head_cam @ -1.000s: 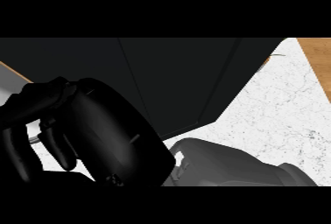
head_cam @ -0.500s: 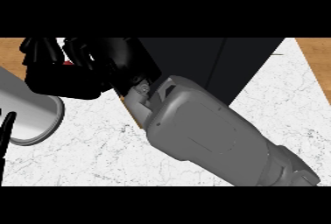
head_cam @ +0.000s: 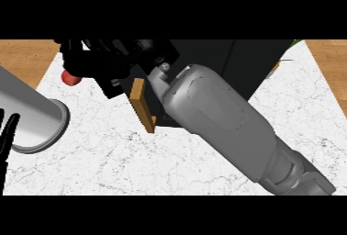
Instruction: Pick up the wine, place it into the cabinet and close the cabinet
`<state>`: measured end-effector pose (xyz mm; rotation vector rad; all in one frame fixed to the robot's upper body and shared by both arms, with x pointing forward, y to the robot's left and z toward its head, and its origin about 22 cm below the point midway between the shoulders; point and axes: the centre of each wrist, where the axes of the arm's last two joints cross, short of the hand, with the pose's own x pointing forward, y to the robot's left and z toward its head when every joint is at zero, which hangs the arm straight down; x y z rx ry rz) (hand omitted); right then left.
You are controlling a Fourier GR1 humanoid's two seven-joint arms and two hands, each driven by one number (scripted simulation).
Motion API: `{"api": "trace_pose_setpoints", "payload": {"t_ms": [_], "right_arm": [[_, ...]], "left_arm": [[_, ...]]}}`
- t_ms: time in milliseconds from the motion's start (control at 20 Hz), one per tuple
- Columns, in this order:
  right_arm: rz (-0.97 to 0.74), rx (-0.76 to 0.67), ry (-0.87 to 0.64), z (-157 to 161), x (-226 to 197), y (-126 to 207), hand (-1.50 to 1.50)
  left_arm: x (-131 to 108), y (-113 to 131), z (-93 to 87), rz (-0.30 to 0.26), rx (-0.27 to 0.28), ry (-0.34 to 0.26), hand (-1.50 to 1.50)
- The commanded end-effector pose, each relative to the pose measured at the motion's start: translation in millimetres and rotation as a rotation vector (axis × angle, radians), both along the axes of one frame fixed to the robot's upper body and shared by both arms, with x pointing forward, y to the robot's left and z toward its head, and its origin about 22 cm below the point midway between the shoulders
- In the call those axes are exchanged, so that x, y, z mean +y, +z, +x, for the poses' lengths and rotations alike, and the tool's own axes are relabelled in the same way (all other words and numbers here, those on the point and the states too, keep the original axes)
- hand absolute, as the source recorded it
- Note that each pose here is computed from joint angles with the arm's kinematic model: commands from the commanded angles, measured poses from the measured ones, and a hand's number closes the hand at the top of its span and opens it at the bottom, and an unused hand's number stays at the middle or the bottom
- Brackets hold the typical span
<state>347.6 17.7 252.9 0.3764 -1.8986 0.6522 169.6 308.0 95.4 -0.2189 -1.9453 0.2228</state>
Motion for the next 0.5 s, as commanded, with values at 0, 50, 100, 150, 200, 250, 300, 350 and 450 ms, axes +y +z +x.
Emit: {"api": "trace_pose_setpoints", "payload": {"t_ms": [0, 50, 100, 150, 200, 250, 300, 350, 450], "right_arm": [[-0.039, 0.038, -0.156, 37.0, -26.1, -22.2, 1.5], [-0.042, 0.028, -0.177, 48.9, -48.0, -10.7, 1.5], [-0.055, 0.023, -0.177, 42.5, -35.5, -7.1, 1.5], [-0.058, 0.015, -0.171, 47.0, -48.0, -26.5, 1.5], [-0.085, -0.002, -0.198, 54.7, -59.0, -17.8, 1.5], [-0.068, -0.01, -0.209, 53.1, -54.8, -18.2, 1.5], [-0.095, -0.006, -0.185, 48.2, -37.4, -28.4, 1.5], [-0.091, -0.013, -0.193, 50.1, -42.1, -20.2, 1.5], [-0.088, -0.011, -0.187, 50.8, -50.5, -23.9, 1.5]], "left_arm": [[-1.2, 1.3, -4.6, 0.01, 0.01, -0.005, -1.5], [0.1, 3.1, -1.1, -0.006, -0.003, -0.002, -1.5], [-1.4, -6.4, -6.3, 0.021, -0.001, 0.007, -1.5], [0.7, -0.2, 2.9, 0.011, -0.006, 0.005, -1.5], [-0.1, 6.7, -2.3, 0.002, -0.013, -0.005, -1.5], [-0.5, 3.4, 0.8, -0.003, -0.006, -0.006, -1.5], [-9.1, -5.8, 0.1, -0.008, -0.001, -0.021, -1.5], [-4.0, 1.2, 2.4, 0.007, -0.001, -0.008, -1.5], [0.8, 3.4, 5.6, 0.003, -0.012, 0.011, -1.5]]}}
